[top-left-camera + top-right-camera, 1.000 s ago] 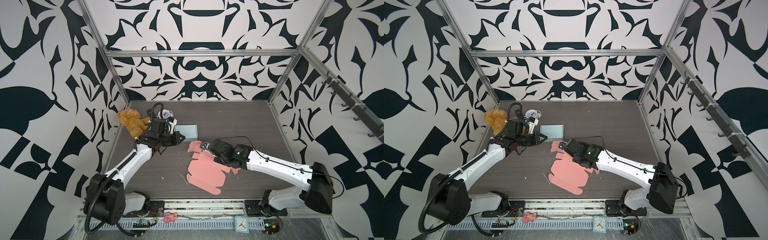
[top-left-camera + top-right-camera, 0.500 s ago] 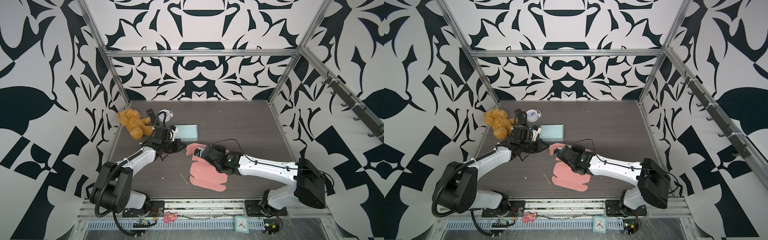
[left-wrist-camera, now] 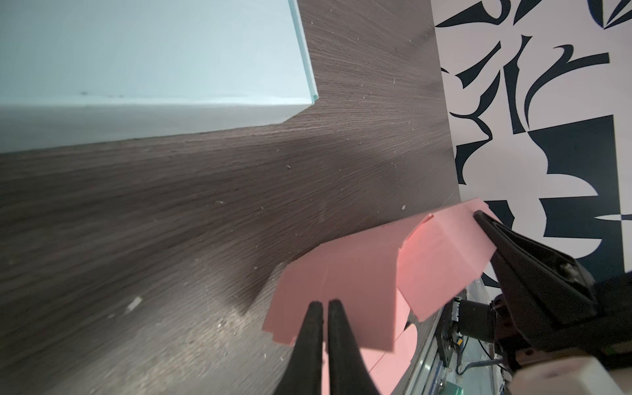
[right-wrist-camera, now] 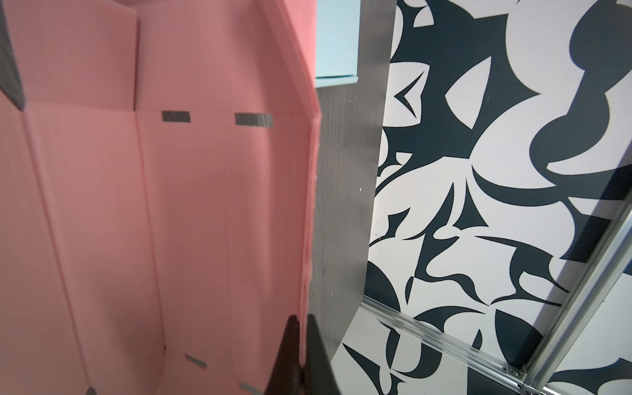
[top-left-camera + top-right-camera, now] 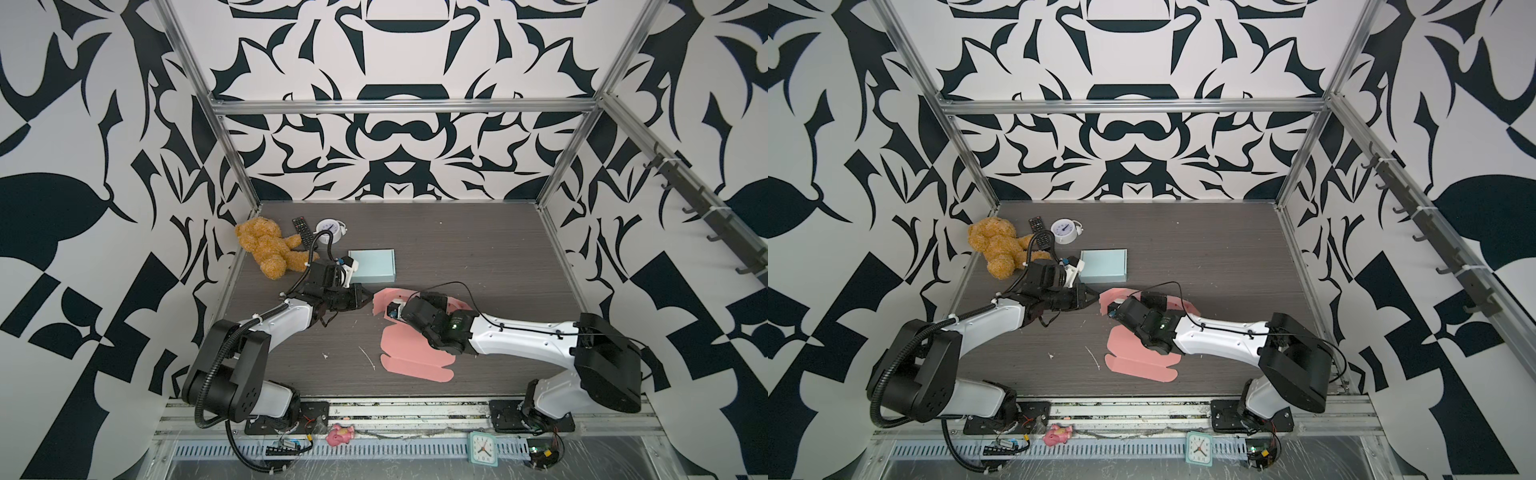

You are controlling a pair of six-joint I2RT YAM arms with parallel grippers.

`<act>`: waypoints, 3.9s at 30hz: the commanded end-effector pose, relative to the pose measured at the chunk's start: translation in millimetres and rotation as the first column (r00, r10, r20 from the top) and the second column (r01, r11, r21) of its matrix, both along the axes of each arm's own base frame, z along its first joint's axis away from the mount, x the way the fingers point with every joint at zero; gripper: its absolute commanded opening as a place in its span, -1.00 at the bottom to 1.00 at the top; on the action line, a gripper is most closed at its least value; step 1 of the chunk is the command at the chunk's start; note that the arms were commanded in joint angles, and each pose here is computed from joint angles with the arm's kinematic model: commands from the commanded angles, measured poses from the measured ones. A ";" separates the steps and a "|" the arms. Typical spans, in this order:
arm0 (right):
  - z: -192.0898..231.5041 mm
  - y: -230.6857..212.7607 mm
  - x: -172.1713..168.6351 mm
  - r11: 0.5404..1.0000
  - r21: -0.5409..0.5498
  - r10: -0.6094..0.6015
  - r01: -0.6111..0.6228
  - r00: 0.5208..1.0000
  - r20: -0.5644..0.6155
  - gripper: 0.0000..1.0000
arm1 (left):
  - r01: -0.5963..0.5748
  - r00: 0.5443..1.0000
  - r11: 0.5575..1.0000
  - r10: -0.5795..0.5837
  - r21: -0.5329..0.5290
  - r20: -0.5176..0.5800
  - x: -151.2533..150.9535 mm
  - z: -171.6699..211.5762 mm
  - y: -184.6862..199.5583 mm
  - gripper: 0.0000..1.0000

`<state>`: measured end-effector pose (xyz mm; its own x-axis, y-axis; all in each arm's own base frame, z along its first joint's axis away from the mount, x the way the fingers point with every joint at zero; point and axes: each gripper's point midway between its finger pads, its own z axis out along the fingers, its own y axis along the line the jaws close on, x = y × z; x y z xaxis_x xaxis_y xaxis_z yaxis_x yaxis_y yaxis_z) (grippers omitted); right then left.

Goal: Fold the paper box

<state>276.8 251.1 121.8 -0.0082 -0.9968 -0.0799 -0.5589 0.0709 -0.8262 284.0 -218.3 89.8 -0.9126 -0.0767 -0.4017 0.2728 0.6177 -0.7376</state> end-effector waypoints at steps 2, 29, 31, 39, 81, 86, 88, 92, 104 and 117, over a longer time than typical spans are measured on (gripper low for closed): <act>4.7 4.5 5.6 1.000 -0.018 0.020 -0.019 0.998 0.056 -1.00 | 0.025 1.000 0.999 -0.025 -0.030 0.002 -5.1 -3.1 -4.0 -0.78; -10.1 10.4 6.9 0.988 -0.116 0.115 -0.105 0.989 0.088 -1.00 | 0.092 0.990 0.992 -0.082 -0.086 0.116 -20.4 -10.6 -16.7 -0.59; -10.7 12.0 5.7 0.986 -0.124 0.126 -0.114 0.988 0.090 -1.00 | 0.079 0.990 0.992 -0.067 -0.096 0.121 -15.9 -9.3 -18.0 -0.58; -5.4 15.0 4.6 0.985 -0.105 0.147 -0.137 0.984 0.100 -1.00 | 0.030 0.993 0.997 -0.021 -0.071 0.118 2.3 -16.4 -17.6 -0.53; 4.1 3.4 16.1 0.984 -0.076 0.168 -0.159 0.978 0.121 -1.00 | 0.276 0.936 0.913 -0.185 -0.300 0.298 -29.9 6.8 -46.5 0.24; 6.0 4.0 15.7 0.985 -0.066 0.168 -0.161 0.978 0.123 -1.00 | 0.276 0.939 0.918 -0.195 -0.286 0.282 -38.4 1.2 -50.4 0.23; 6.6 3.6 15.1 0.985 -0.067 0.169 -0.162 0.978 0.122 -1.00 | 0.276 0.939 0.920 -0.195 -0.280 0.284 -41.5 0.3 -50.9 0.23; 9.9 3.0 14.8 0.985 -0.063 0.167 -0.160 0.978 0.127 -1.00 | 0.276 0.937 0.924 -0.197 -0.264 0.288 -42.9 -1.9 -52.5 0.20; 2.6 5.6 8.2 0.982 -0.087 0.177 -0.169 0.979 0.104 -1.00 | 0.238 0.916 0.962 -0.177 -0.134 0.360 -35.3 -4.0 -61.1 0.05; -0.2 9.0 -4.5 0.984 -0.073 0.165 -0.160 0.983 0.074 -1.00 | 0.105 0.885 0.994 -0.091 -0.006 0.457 -22.6 -6.6 -58.1 -0.12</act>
